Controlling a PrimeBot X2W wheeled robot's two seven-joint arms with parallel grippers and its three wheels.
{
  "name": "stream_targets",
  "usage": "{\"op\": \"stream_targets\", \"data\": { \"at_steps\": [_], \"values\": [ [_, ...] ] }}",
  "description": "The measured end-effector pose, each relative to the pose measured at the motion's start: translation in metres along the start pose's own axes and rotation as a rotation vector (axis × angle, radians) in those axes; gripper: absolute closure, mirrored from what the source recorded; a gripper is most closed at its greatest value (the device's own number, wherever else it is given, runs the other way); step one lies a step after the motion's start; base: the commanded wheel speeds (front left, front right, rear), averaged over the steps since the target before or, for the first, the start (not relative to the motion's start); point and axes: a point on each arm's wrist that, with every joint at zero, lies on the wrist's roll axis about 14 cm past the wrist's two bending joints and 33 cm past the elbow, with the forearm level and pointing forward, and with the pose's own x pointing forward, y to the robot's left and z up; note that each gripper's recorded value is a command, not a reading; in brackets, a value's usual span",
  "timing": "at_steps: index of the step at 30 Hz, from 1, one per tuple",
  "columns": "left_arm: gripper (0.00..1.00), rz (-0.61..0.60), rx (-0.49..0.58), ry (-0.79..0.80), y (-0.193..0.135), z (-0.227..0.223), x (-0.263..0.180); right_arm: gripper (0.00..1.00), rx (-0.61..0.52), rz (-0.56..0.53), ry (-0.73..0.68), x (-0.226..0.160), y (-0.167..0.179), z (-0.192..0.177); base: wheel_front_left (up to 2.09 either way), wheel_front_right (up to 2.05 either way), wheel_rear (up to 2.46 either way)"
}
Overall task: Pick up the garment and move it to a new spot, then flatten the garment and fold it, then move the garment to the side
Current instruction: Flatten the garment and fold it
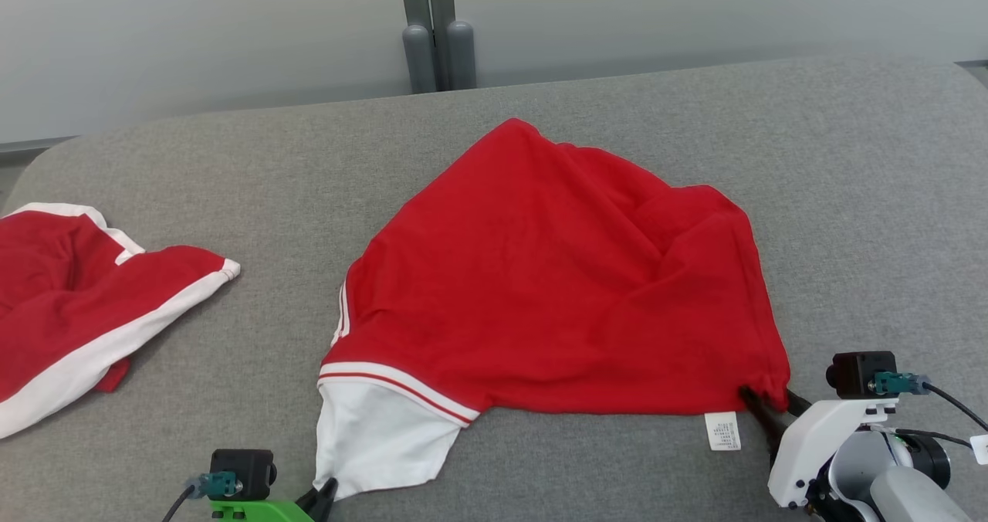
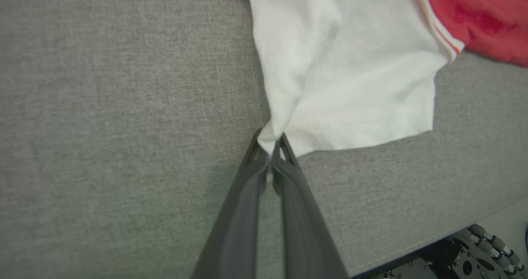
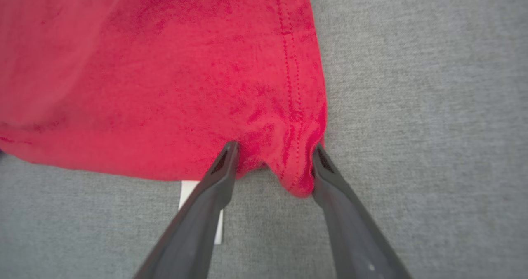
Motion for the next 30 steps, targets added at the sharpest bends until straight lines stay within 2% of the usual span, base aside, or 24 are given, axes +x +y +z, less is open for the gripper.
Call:
{"op": "stream_targets", "data": {
  "at_steps": [1, 13, 17, 19, 22, 26, 30],
  "values": [
    [1.0, -0.003, 0.001, -0.004, -0.001, 0.0, 0.0, 1.0, -0.002, 0.004, -0.006, 0.0, 0.001, 0.001, 0.0, 0.0, 0.0],
    [1.0, -0.034, 0.035, -0.153, -0.007, 0.032, -0.012, 1.0, -0.011, 0.029, -0.142, -0.005, 0.007, 0.033, 0.0, 0.0, 0.0],
    [1.0, -0.062, 0.044, -0.198, -0.016, 0.045, -0.016, 1.0, 0.04, 0.081, -0.21, -0.006, 0.024, 0.051, 0.0, 0.0, 0.0],
    [1.0, -0.084, 0.043, -0.222, -0.022, 0.054, -0.017, 1.0, 0.08, 0.134, -0.257, -0.005, 0.04, 0.067, 0.0, 0.0, 0.0],
    [1.0, -0.098, 0.078, -0.258, -0.024, 0.075, -0.015, 1.0, 0.069, 0.168, -0.33, -0.005, 0.046, 0.101, 0.0, 0.0, 0.0],
    [1.0, -0.116, 0.146, -0.329, -0.027, 0.123, -0.006, 1.0, 0.078, 0.231, -0.405, 0.003, 0.061, 0.141, 0.0, 0.0, 0.0],
    [1.0, -0.112, 0.225, -0.334, -0.022, 0.172, 0.009, 1.0, 0.066, 0.268, -0.461, 0.018, 0.066, 0.183, 0.0, 0.0, 0.0]
  ]
}}
